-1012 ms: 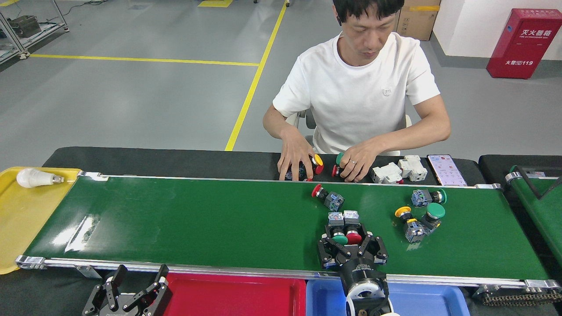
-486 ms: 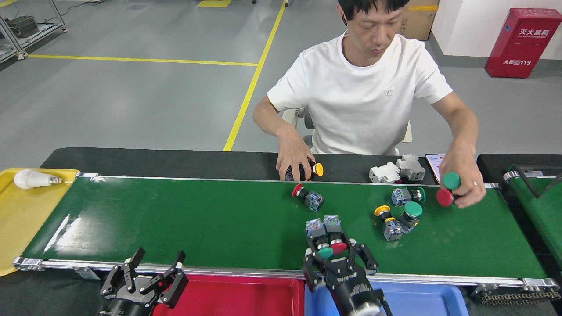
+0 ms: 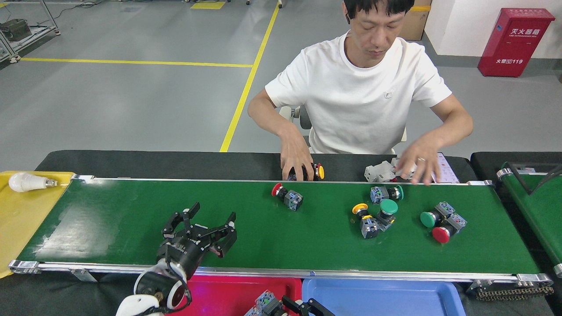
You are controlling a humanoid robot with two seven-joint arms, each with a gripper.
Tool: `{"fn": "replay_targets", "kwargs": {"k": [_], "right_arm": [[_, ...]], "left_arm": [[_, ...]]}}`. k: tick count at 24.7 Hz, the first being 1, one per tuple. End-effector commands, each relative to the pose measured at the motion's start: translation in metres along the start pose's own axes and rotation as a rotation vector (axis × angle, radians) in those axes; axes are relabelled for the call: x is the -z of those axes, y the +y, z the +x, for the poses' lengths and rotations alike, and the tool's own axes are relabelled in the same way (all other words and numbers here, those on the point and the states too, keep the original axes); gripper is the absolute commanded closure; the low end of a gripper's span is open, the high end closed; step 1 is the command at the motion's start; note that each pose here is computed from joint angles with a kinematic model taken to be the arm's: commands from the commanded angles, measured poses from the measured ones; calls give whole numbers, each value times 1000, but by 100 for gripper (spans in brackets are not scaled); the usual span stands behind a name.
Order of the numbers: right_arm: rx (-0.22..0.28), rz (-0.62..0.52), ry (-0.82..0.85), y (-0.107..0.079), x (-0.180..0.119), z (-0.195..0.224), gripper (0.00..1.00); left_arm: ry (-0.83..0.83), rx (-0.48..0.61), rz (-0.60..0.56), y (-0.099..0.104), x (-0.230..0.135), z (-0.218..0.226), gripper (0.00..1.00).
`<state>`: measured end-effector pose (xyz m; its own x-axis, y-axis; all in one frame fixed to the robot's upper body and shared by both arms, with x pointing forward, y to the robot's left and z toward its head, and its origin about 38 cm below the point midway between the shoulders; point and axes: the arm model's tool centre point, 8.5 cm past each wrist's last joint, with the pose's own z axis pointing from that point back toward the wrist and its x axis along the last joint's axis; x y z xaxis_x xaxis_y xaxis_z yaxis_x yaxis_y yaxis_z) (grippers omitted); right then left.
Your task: Pick switch part from conveyor to tray
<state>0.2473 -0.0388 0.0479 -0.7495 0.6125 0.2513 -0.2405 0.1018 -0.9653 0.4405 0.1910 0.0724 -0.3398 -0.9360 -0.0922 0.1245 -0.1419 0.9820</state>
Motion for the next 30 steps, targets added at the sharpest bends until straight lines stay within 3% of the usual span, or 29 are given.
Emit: {"fn": "replay_targets", "kwargs": {"k": [1, 7, 9, 12, 14, 16, 20, 23, 27, 30], "right_arm": [[-10, -31, -2, -12, 4, -3, 0], [-35, -108, 281, -41, -22, -80, 0], [-32, -141, 401, -47, -36, -102, 0], [-70, -310, 581, -70, -63, -126, 0], [-91, -380, 706, -76, -83, -142, 0], [-93, -390, 797, -73, -100, -151, 0], [-73, -333, 907, -46, -137, -155, 0], [-97, -328, 914, -33, -153, -148, 0], [-103, -323, 912, -35, -149, -150, 0], [-86, -288, 882, -45, -125, -157, 0]], "left_arm": [[7, 7, 19, 9, 3, -2, 0], [-13, 24, -35, -6, 13, 16, 0], [3, 24, -46, -1, 30, 21, 0], [11, 16, -71, -1, 45, 21, 0], [19, 17, -59, 9, 51, 18, 0], [18, 17, -60, 12, 54, 18, 0], [13, 3, -97, 10, 59, 22, 0], [20, -7, -115, 8, 63, 22, 0], [25, -8, -119, 14, 70, 18, 0], [38, -22, -140, 15, 79, 10, 0]]}}
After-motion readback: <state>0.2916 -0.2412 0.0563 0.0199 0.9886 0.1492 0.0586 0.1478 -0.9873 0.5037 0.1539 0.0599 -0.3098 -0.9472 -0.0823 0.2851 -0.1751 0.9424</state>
